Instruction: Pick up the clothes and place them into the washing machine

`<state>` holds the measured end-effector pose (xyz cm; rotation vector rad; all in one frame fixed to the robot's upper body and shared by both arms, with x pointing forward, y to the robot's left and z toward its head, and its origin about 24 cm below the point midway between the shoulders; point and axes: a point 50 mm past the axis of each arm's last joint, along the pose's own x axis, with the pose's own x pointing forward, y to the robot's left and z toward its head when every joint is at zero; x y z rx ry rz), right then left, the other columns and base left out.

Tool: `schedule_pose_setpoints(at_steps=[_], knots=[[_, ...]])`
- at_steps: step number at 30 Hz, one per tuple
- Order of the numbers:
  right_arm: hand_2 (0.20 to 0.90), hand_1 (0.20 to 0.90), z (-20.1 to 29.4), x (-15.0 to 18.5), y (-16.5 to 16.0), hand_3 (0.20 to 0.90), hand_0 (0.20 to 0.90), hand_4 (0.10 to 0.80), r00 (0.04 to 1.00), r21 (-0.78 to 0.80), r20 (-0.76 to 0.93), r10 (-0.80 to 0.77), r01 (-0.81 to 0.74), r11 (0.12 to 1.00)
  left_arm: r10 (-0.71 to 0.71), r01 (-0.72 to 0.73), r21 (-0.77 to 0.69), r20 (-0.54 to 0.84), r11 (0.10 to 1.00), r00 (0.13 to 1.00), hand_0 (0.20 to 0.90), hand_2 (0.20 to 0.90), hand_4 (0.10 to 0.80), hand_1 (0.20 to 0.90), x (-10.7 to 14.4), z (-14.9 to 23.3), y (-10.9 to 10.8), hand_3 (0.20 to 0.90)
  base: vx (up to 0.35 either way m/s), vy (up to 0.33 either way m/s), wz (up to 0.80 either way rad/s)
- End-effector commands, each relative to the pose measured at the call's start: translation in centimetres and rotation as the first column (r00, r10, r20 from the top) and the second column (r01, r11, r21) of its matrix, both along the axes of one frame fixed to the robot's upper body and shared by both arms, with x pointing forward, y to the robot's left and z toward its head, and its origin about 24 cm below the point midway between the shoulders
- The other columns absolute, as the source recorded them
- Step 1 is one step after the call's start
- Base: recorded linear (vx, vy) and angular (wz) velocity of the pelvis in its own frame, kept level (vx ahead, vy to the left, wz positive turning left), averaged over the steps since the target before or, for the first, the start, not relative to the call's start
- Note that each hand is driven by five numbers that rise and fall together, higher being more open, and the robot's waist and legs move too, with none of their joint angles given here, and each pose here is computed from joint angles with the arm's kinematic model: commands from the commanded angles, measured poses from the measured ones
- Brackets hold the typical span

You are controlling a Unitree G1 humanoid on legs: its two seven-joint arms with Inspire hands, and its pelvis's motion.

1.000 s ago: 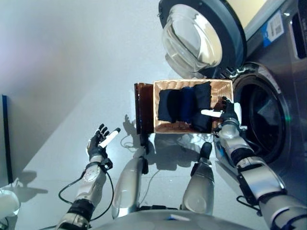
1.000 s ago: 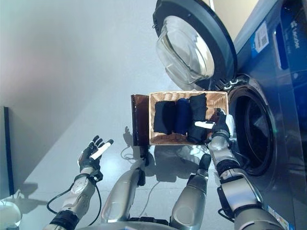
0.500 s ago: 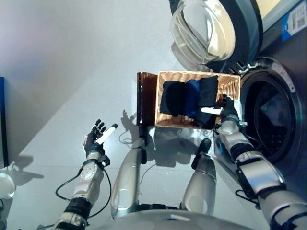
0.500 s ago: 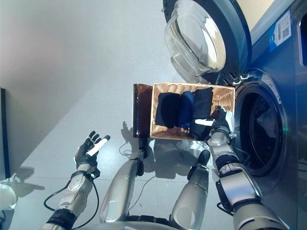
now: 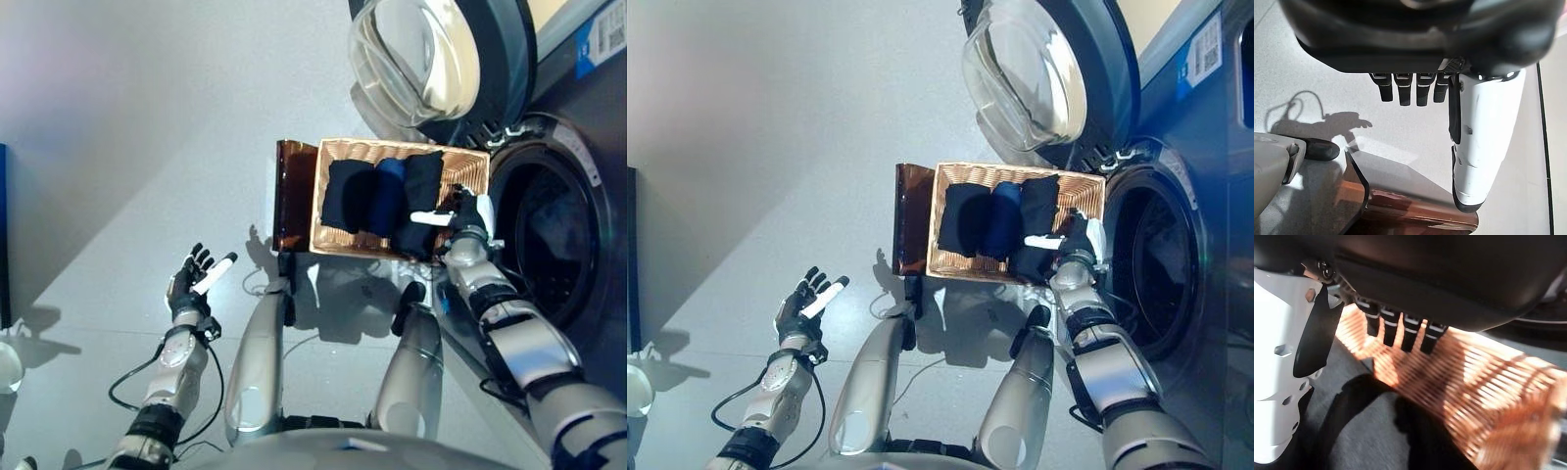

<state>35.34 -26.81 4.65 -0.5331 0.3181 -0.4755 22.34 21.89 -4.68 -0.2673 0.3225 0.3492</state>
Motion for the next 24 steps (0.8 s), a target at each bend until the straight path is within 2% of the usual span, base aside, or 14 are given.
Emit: schedule_pose_setpoints(at_steps=[1, 8, 17, 24], knots=[[0.9, 0.9, 4.2, 1.4, -1.3, 0.9, 0.9, 0.8, 0.992, -0.102, 0.126, -0.003, 0.016, 0.995, 0.053, -0.063, 0.102, 0.094, 0.993, 0.994, 0.9, 0.9, 0.8, 0.9, -0.8, 2.0, 3.3, 0.9, 0.0, 0.0, 0.0], [0.9, 0.9, 5.1, 2.5, 0.4, 0.9, 0.9, 0.8, 0.988, -0.088, 0.151, 0.027, -0.013, 0.996, 0.029, -0.04, 0.104, 0.105, 0.994, 0.994, 0.9, 0.9, 0.8, 0.9, -0.5, 2.3, 3.0, 0.9, 0.011, 0.007, 0.03], [0.9, 0.9, 4.2, 2.0, -1.2, 0.9, 0.9, 0.8, 0.994, -0.088, 0.024, -0.102, 0.104, 0.991, -0.008, -0.007, 0.127, 0.115, 0.992, 0.993, 0.9, 0.9, 0.8, 0.9, -0.2, 2.7, 2.8, 0.9, 0.003, 0.012, 0.09], [0.9, 0.9, 3.9, 2.1, -0.7, 0.9, 0.9, 0.8, 0.992, -0.043, 0.02, -0.123, 0.124, 0.991, -0.01, -0.006, 0.146, 0.111, 0.989, 0.994, 0.9, 0.9, 0.8, 0.9, 0.3, 2.8, 2.6, 0.9, -0.002, 0.015, 0.03]])
